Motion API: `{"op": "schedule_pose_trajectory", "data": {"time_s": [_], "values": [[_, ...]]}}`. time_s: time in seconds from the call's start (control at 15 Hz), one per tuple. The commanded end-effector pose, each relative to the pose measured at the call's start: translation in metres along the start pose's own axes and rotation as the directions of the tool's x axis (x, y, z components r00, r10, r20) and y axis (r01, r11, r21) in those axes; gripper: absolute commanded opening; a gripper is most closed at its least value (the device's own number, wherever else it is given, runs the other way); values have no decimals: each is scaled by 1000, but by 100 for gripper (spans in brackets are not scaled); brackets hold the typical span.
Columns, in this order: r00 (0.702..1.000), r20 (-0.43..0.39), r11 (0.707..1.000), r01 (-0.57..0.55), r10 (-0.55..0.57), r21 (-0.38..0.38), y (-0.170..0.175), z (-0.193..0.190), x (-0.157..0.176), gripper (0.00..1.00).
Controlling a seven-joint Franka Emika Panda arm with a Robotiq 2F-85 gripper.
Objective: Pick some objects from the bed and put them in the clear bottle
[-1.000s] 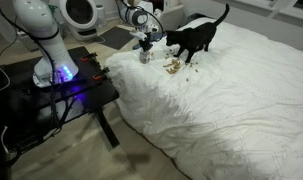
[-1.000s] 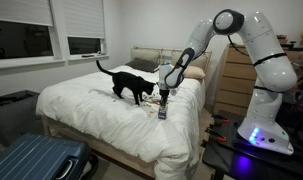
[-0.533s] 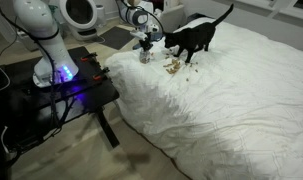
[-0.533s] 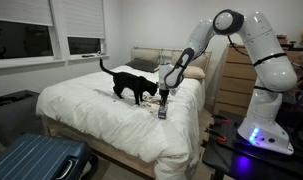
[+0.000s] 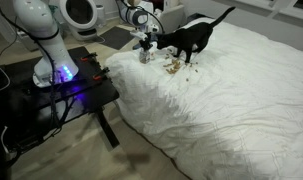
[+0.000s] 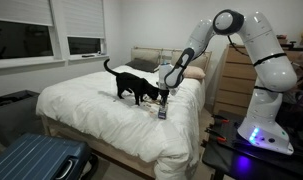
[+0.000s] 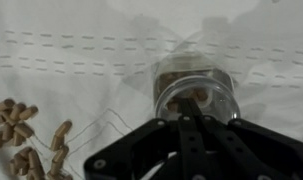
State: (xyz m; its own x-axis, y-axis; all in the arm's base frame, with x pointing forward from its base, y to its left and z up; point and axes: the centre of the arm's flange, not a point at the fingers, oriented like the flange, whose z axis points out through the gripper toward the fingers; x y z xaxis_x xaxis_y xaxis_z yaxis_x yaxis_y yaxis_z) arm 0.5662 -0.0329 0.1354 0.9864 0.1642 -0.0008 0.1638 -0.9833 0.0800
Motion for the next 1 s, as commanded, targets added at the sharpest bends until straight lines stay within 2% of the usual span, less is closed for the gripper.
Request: {"op": "schedule_pose_trajectory", "data": {"time_s": [0.0,0.07,0.2,0.33,0.4,0.47,0.53,0.67,0.93], "values": [[1000,11,1000,9,-9,-8,3,-12,1,0],[1000,15,1000,8,-8,-6,3,-13,1,26],[1000,17,1000,9,-9,-3,3,-14,1,33],[1000,21,1000,9,-9,-3,4,-15,1,49],[1000,23,1000,8,-8,-3,4,-16,1,51],[1000,25,1000,8,-8,-4,4,-16,1,51],[1000,26,1000,10,-10,-3,4,-17,1,6],[1000,30,1000,9,-9,-2,4,-17,1,0],[999,36,1000,10,-10,-5,3,-19,1,0]]}}
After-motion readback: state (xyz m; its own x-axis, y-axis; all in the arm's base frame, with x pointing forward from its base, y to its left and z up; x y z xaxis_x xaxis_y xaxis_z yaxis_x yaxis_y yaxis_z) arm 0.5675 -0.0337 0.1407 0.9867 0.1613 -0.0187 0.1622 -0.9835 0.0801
